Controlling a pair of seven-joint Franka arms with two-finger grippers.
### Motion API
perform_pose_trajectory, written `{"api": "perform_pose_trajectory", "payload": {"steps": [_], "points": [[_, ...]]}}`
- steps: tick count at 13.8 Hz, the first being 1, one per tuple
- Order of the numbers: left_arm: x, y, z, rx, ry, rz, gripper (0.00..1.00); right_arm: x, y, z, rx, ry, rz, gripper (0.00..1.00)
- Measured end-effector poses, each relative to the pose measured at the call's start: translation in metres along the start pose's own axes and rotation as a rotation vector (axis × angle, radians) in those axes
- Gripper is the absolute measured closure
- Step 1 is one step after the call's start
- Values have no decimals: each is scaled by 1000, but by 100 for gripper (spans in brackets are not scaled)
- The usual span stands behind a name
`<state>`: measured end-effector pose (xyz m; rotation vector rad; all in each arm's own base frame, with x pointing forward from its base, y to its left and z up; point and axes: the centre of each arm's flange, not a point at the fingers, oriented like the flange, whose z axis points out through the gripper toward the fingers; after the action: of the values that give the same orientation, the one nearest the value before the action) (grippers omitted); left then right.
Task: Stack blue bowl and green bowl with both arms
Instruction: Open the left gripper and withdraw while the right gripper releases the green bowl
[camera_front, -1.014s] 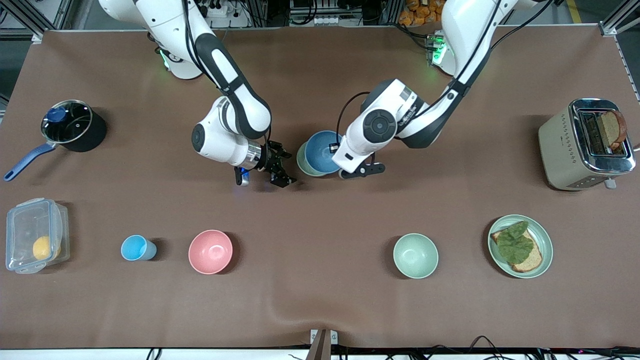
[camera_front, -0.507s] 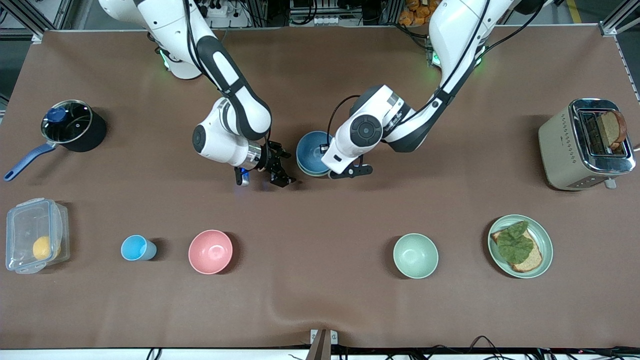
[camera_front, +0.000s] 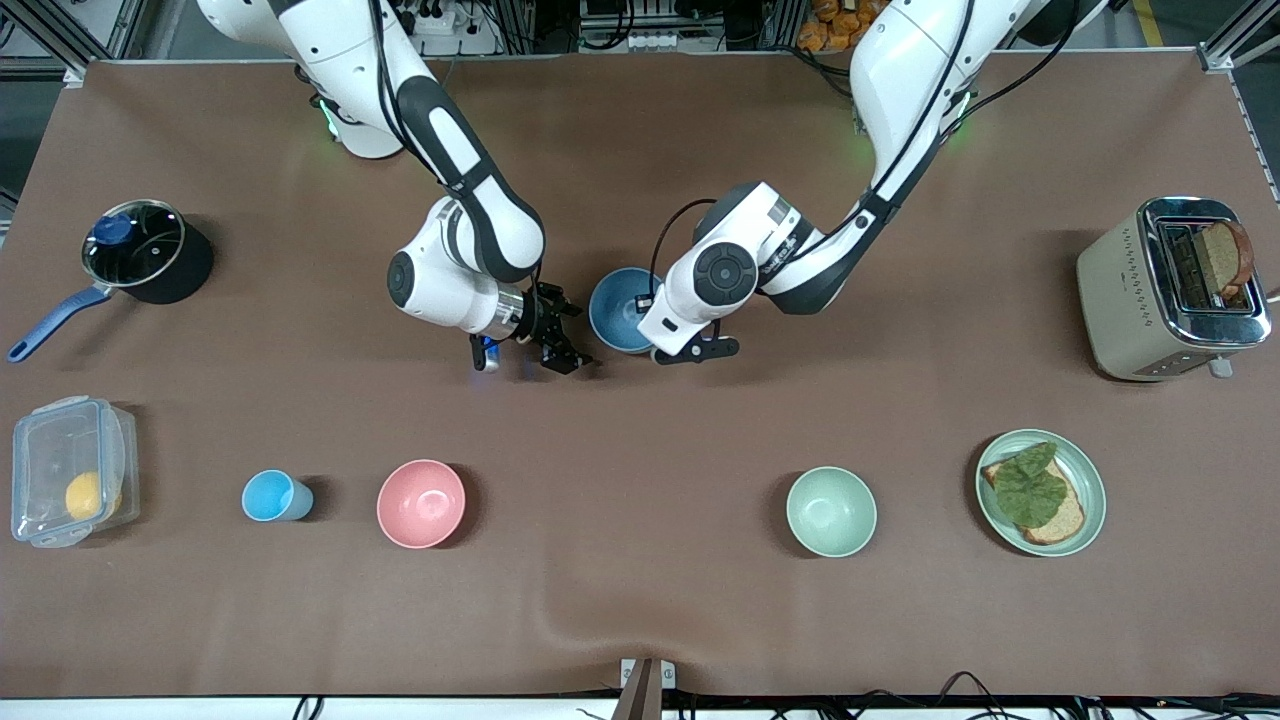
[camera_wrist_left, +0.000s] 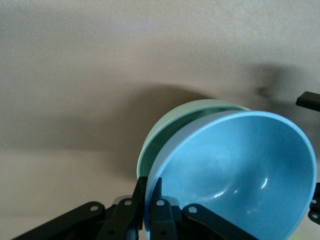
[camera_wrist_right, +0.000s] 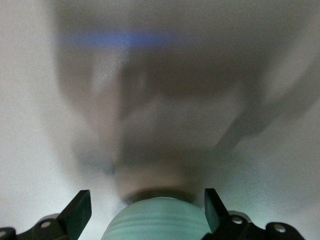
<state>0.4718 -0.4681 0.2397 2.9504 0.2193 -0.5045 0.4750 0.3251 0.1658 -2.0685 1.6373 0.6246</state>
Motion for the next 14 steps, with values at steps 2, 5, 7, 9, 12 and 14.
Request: {"api": "perform_pose_trajectory", "payload": {"steps": [2,5,7,9,12,14], "points": [[-2,2,4,4,-4,5,88,0,0,0,-1,0,0,0],[0,2,2,21,24,25,57,0,0,0,-1,0,-1,0],[6,2,-7,12,39,20,37,0,0,0,0,0,-2,0],[16,-2,-27,-10,65,5,18,0,0,0,1,0,-12,0],[36,-22,-78,-40,135,-35,0,4,-3,-4,11,7,-75,0],[49,-43,-118,-17,200,-57,0,14,-10,-12,22,29,-113,0]]}}
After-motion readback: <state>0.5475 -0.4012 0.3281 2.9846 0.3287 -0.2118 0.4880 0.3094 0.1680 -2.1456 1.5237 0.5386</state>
